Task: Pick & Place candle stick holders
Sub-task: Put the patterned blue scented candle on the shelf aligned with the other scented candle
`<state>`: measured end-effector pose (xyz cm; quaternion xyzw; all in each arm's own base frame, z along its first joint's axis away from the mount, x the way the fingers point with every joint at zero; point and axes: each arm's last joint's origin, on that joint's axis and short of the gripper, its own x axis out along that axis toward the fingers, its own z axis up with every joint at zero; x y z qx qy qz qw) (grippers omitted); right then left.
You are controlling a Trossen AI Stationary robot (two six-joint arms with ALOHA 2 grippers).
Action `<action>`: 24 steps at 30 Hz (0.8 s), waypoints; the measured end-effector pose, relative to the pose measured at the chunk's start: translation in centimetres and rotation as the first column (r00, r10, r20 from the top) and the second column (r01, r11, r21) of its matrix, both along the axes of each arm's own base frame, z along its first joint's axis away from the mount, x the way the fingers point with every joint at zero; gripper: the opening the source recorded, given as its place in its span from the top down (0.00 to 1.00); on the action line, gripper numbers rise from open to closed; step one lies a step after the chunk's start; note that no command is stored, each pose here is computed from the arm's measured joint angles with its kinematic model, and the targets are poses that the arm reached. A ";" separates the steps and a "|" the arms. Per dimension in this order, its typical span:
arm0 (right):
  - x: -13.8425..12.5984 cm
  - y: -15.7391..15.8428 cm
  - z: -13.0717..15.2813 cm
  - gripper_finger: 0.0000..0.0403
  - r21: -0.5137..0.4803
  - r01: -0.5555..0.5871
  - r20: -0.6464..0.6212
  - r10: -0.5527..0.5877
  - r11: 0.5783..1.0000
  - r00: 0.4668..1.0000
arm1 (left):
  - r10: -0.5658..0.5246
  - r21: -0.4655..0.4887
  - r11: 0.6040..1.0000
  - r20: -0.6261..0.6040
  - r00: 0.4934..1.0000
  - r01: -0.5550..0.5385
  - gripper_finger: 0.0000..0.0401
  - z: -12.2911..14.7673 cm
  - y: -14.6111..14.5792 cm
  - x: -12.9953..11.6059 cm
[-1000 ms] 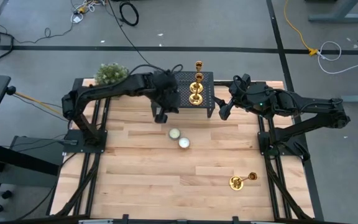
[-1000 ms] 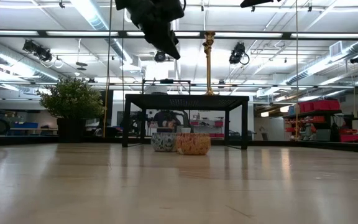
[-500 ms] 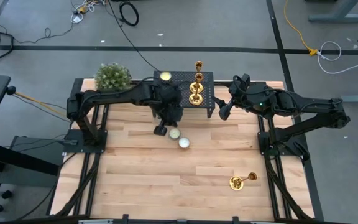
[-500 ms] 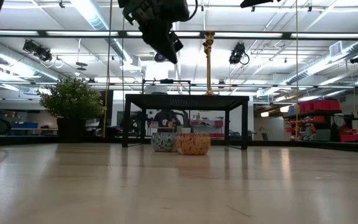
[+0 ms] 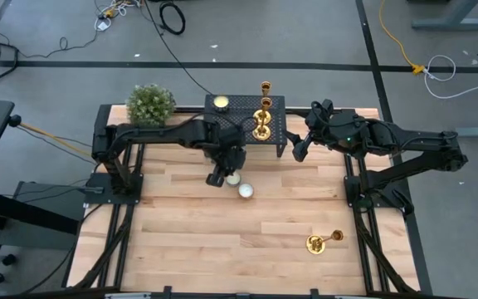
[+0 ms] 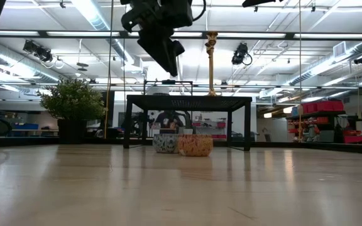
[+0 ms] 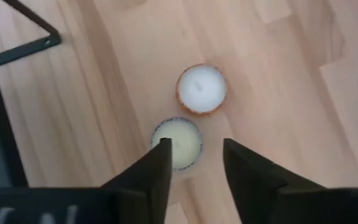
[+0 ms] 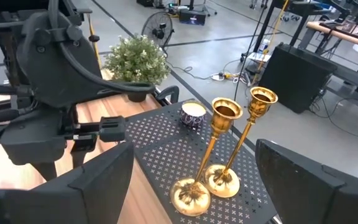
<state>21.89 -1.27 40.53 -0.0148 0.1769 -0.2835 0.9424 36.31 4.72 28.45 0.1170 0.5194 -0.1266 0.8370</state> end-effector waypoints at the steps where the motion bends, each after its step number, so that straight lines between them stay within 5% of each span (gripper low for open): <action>1: 0.0 0.0 0.0 0.16 0.000 0.001 0.000 -0.001 1.000 1.000 | 0.003 0.011 1.000 -0.003 1.000 -0.003 0.59 0.0 0.0 0.0; 13: 0.0 0.0 0.0 0.16 -0.036 -0.013 -0.028 0.012 0.999 1.000 | 0.005 0.022 1.000 -0.022 1.000 -0.004 0.25 -0.5 -0.1 0.2; 24: -0.3 0.0 0.2 0.16 -0.038 -0.014 -0.015 0.014 0.999 1.000 | 0.025 0.081 0.997 -0.141 0.990 -0.013 0.21 -4.3 -0.1 1.8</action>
